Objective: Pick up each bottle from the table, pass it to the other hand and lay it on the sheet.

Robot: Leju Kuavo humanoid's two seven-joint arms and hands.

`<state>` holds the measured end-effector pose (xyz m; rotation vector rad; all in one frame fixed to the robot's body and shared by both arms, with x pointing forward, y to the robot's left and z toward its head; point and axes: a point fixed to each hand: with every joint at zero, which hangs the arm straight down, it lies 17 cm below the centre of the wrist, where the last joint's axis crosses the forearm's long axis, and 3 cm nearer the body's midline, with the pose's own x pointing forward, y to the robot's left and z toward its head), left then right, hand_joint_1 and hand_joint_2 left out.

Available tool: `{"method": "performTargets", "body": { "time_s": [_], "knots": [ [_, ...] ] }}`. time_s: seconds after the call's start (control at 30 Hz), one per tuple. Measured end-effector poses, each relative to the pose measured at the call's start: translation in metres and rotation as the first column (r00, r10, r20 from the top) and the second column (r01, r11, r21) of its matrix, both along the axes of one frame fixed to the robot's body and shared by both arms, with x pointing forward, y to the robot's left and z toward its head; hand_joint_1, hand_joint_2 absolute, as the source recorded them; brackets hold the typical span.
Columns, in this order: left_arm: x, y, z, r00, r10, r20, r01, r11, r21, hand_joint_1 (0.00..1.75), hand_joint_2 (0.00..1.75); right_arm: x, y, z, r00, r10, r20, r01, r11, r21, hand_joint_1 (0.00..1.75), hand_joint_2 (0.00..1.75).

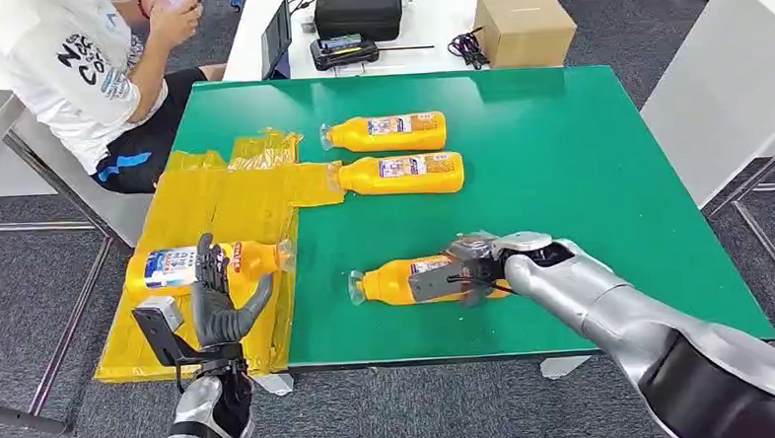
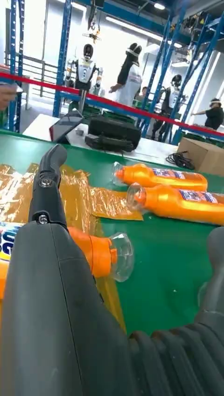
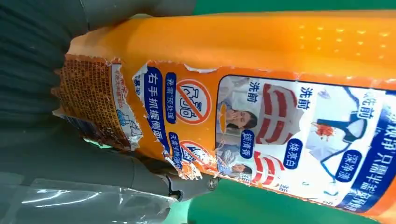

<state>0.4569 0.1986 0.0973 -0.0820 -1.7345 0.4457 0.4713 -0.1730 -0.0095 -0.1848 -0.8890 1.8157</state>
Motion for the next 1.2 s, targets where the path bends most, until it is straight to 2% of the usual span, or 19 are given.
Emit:
{"method": "performTargets", "body": {
  "time_s": [0.13,0.2,0.27,0.33,0.43,0.57,0.6,0.73,0.8,0.87,1.0,1.2],
  "knots": [
    [0.000,0.000,-0.001,1.000,0.000,-0.003,0.000,1.000,-0.002,0.00,1.75,0.008,0.012,0.004,0.997,-0.033,0.068,0.028,0.997,0.078,1.75,1.75],
    [-0.002,0.001,-0.003,1.000,0.002,-0.007,-0.002,1.000,-0.003,0.00,1.75,0.013,0.024,0.009,0.985,-0.099,0.139,0.071,0.978,0.198,1.75,1.75],
    [-0.006,0.003,-0.005,1.000,0.007,-0.013,-0.007,1.000,-0.003,0.00,1.75,0.017,0.042,0.023,0.950,-0.201,0.238,0.109,0.930,0.351,1.75,1.75],
    [-0.013,0.006,-0.004,1.000,0.020,-0.012,-0.020,1.000,-0.004,0.00,1.75,0.008,0.068,0.047,0.893,-0.328,0.310,0.126,0.840,0.528,1.75,1.75],
    [-0.019,0.010,-0.002,0.999,0.031,-0.010,-0.031,0.999,-0.008,0.00,1.75,-0.011,0.085,0.056,0.872,-0.410,0.266,0.166,0.761,0.627,1.75,1.75],
    [-0.022,0.013,0.001,0.999,0.038,-0.003,-0.038,0.999,-0.009,0.00,1.75,-0.009,0.078,0.077,0.839,-0.494,0.227,0.206,0.675,0.709,1.75,1.75],
    [-0.023,0.013,0.003,0.999,0.040,0.001,-0.040,0.999,-0.010,0.00,1.75,-0.008,0.075,0.087,0.823,-0.521,0.225,0.200,0.636,0.745,1.75,1.75],
    [-0.027,0.018,0.006,0.998,0.056,0.011,-0.055,0.998,-0.013,0.00,1.75,-0.011,0.053,0.139,0.707,-0.674,0.213,0.140,0.429,0.892,1.75,1.75],
    [-0.029,0.021,0.010,0.998,0.061,0.019,-0.061,0.998,-0.016,0.00,1.75,-0.018,0.031,0.165,0.631,-0.753,0.188,0.103,0.321,0.942,1.75,1.75],
    [-0.030,0.022,0.012,0.998,0.061,0.020,-0.061,0.998,-0.027,0.00,1.75,-0.025,0.011,0.178,0.572,-0.804,0.161,0.080,0.250,0.965,1.75,1.75],
    [-0.029,0.014,0.015,1.000,0.015,0.023,-0.013,0.997,-0.074,0.00,1.75,-0.037,-0.014,0.191,0.507,-0.853,0.127,0.037,0.169,0.985,1.75,1.75],
    [-0.029,-0.025,0.022,0.989,-0.137,0.046,0.143,0.978,-0.154,0.00,1.75,-0.049,-0.014,0.181,0.521,-0.846,0.112,0.019,0.143,0.990,1.75,1.75]
  ]
}}
